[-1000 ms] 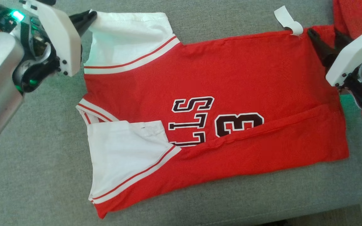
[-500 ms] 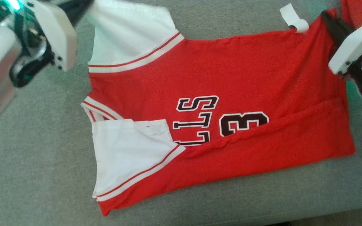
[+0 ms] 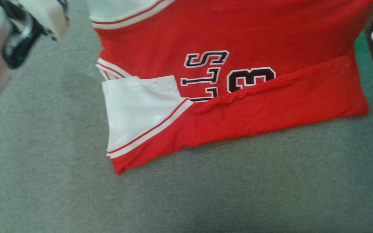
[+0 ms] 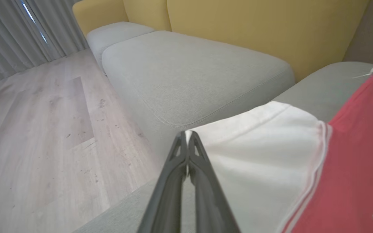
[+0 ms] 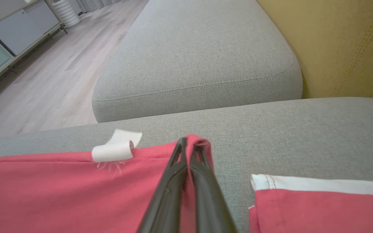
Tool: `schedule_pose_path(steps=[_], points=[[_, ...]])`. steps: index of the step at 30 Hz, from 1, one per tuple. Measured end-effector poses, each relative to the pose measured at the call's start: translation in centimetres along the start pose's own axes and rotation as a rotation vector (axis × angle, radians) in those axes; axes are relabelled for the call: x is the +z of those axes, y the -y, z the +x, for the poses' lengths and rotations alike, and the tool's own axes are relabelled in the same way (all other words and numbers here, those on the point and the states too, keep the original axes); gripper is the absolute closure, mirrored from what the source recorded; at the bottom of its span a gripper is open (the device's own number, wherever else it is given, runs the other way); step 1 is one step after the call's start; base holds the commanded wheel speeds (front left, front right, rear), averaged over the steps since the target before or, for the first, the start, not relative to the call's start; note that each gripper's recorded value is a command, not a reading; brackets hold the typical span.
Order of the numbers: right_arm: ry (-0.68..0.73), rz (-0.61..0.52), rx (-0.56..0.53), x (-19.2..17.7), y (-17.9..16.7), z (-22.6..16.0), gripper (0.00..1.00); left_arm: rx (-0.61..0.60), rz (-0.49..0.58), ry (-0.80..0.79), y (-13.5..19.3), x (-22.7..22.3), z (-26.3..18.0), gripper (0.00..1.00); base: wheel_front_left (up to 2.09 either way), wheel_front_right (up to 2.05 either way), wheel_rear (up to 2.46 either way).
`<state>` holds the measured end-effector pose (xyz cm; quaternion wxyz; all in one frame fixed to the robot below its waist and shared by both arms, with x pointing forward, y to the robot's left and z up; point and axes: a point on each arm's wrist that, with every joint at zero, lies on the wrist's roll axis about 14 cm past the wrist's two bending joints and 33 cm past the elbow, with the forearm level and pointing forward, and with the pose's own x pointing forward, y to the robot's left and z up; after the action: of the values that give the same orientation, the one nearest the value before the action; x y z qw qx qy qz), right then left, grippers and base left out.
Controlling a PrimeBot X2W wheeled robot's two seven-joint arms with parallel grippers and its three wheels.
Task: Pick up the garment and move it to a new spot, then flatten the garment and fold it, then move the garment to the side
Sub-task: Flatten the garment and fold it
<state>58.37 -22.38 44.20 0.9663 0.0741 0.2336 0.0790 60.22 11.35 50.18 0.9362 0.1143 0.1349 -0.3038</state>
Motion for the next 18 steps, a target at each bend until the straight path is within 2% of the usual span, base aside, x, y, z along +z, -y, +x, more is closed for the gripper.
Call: schedule_pose_path(steps=[3, 8, 18], points=[[-0.004, 0.004, 0.004, -0.5, 0.1, -0.4, 1.0, -0.022, -0.038, 0.016, 1.3, -0.1, -1.0, 1.0, 0.0, 0.0, 0.0], [-0.043, 0.05, 0.018, -3.4, -0.3, -1.6, 1.0, -0.035, -0.085, -0.012, 2.8, -2.5, -4.0, 1.0, 0.0, 0.0, 0.0], [-0.051, 0.067, 0.071, -4.9, -2.0, -3.1, 1.0, -0.048, -0.119, -0.036, 4.5, -4.8, -9.6, 1.0, 0.0, 0.0, 0.0]])
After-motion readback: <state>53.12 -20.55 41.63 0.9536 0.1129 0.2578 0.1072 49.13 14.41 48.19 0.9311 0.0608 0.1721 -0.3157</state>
